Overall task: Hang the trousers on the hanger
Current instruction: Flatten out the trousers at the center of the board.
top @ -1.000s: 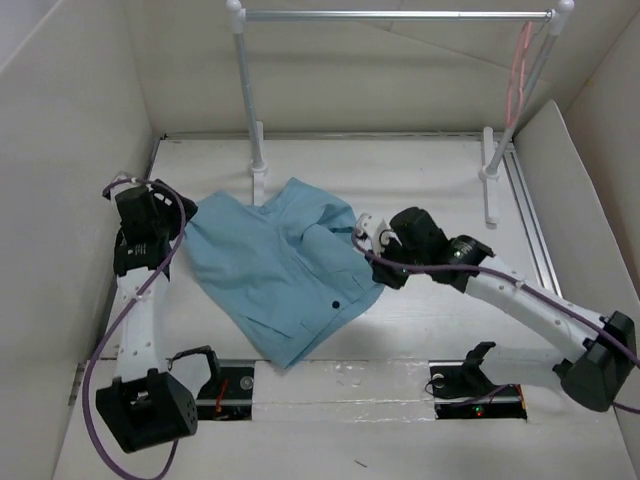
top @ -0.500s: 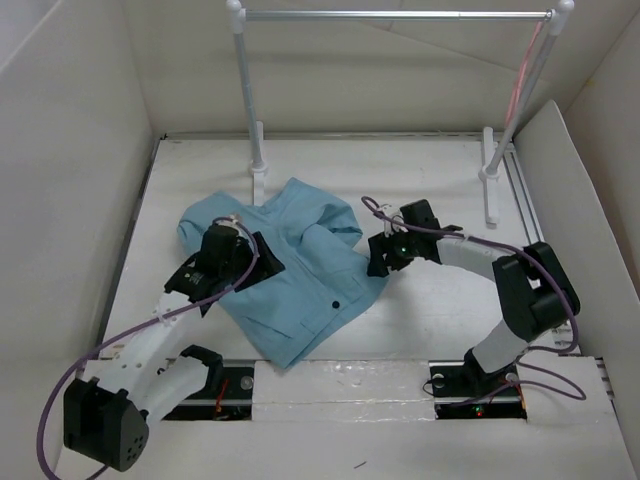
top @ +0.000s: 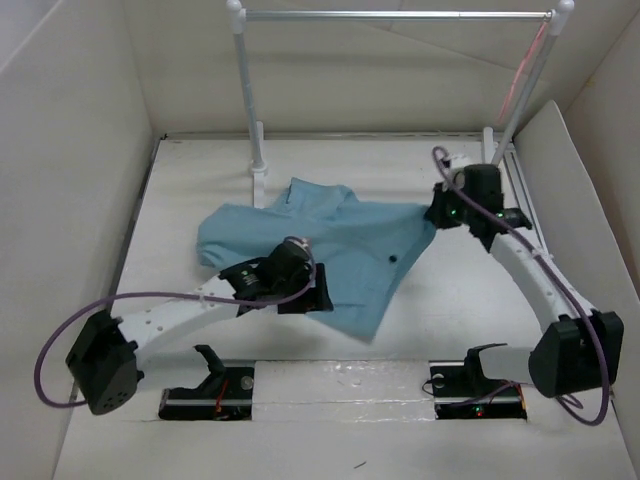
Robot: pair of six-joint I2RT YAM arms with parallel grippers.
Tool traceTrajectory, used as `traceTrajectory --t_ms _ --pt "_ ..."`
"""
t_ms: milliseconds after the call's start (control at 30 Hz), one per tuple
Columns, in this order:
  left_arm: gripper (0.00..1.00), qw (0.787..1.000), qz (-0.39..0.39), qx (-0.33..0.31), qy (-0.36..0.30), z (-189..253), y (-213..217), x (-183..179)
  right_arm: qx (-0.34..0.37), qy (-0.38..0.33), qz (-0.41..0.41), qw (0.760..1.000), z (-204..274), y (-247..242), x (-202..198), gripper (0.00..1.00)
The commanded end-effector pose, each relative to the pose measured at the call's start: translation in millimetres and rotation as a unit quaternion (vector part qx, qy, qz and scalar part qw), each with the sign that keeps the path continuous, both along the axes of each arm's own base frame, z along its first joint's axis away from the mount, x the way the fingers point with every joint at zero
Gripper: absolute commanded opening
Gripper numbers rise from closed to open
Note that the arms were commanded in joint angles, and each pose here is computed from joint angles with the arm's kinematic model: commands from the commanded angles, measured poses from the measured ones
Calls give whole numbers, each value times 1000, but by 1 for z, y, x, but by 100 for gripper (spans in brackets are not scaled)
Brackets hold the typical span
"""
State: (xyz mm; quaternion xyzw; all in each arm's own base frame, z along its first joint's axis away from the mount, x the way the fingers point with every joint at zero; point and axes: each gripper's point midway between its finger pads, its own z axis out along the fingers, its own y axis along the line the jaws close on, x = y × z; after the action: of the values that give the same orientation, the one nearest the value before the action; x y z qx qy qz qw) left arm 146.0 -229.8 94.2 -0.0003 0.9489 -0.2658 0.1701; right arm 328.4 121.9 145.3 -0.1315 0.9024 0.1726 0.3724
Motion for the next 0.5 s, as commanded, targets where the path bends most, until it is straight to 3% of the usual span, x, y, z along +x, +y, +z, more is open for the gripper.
traceTrajectory --t_ms 0,33,67,133,200,233,300,333,367,400,467 --pt "67 997 -44 -57 -38 40 -66 3 -123 -117 -219 961 97 -118 37 6" --pt "67 995 -43 -71 -57 59 -79 10 -127 -126 -239 954 105 -129 41 51" --pt "68 994 -36 -74 -67 67 -82 16 -117 -135 -244 953 115 -137 46 66" --pt "72 992 12 -66 -107 84 -74 38 -104 -111 -207 966 108 -126 47 79" --pt "73 987 61 -74 -131 98 -52 56 -96 -83 -137 982 87 -93 33 79" --pt "74 978 148 -61 -132 86 -5 90 -91 -89 -97 987 81 -71 10 75" --pt "74 971 178 -72 -140 91 16 96 -94 -62 -65 991 54 -54 -10 73" --pt "74 963 232 -65 -125 74 55 110 -86 -50 -60 993 44 -47 -23 47" --pt "75 955 253 -82 -133 80 73 109 -70 -56 -47 995 45 -40 -41 30" --pt "75 948 276 -86 -131 77 91 110 -69 -27 -30 997 17 -34 -61 3" --pt "80 942 311 -80 -97 55 118 98 -49 0 -39 998 0 -32 -84 0"
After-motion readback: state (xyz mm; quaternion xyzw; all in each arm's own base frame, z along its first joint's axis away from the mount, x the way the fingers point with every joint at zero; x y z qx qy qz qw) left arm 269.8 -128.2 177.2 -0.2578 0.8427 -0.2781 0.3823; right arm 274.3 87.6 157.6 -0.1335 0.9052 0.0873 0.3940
